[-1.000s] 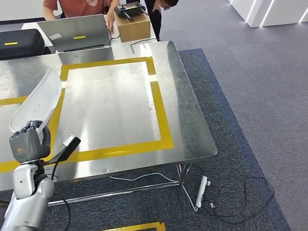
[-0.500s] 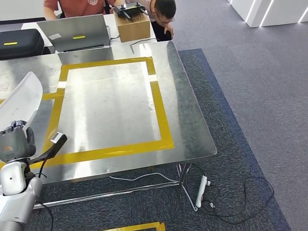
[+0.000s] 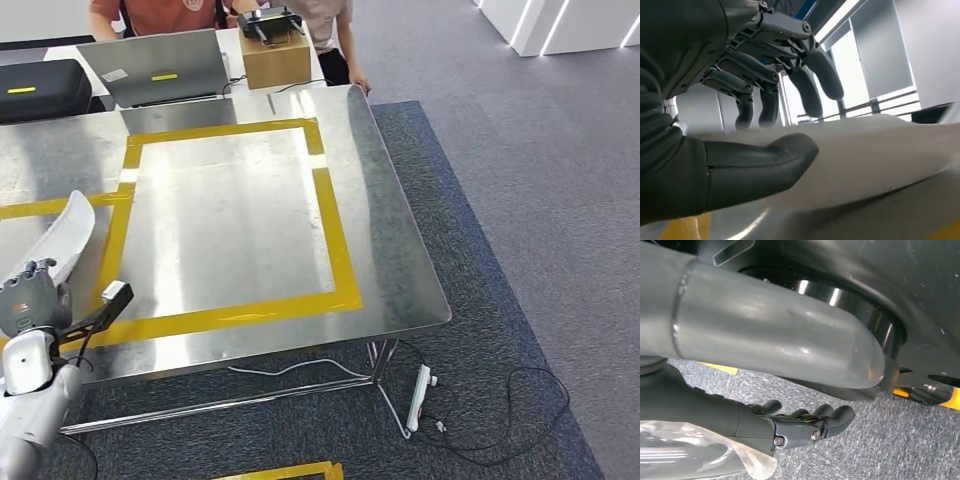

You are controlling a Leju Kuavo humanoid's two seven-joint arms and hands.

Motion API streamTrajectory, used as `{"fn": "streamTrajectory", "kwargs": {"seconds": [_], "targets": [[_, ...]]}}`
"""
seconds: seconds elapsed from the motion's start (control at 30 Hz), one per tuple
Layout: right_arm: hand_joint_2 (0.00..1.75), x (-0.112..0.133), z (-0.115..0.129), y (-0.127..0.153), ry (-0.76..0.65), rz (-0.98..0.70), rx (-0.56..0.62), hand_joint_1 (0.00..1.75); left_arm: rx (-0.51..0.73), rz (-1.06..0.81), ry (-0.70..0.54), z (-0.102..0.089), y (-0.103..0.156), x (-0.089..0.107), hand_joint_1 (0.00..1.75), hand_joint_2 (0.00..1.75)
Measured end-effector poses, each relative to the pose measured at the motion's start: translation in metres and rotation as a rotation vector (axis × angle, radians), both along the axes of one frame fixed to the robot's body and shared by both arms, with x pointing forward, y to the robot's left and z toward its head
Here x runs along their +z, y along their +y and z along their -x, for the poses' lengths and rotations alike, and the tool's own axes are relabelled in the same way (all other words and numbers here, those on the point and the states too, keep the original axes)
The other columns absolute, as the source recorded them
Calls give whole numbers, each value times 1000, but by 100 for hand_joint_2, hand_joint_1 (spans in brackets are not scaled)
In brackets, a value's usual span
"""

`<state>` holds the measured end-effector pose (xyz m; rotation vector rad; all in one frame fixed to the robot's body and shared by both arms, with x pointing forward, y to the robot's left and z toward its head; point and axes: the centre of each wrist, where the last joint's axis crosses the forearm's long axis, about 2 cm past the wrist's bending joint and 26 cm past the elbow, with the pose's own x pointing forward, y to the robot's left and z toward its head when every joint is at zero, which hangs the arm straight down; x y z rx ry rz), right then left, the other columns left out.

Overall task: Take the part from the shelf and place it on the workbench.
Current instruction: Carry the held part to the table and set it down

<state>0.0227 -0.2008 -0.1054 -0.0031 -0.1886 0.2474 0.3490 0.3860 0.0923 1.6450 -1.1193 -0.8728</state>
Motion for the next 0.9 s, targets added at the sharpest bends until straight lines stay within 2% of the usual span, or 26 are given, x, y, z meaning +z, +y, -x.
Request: {"fn": "streamTrajectory", "kwargs": {"seconds": [0.07, 0.57, 0.9], "targets": [[0, 0, 0, 0, 0, 0, 1, 0, -8, 8, 0, -1, 1, 0, 0, 0], [0, 0, 0, 0, -6, -1, 7, 0, -22, 32, -34, 1, 0, -4, 0, 0], [0, 0, 1, 0, -12, 8, -6, 0, -147, 37, -149, 12, -20, 10, 0, 0]]}}
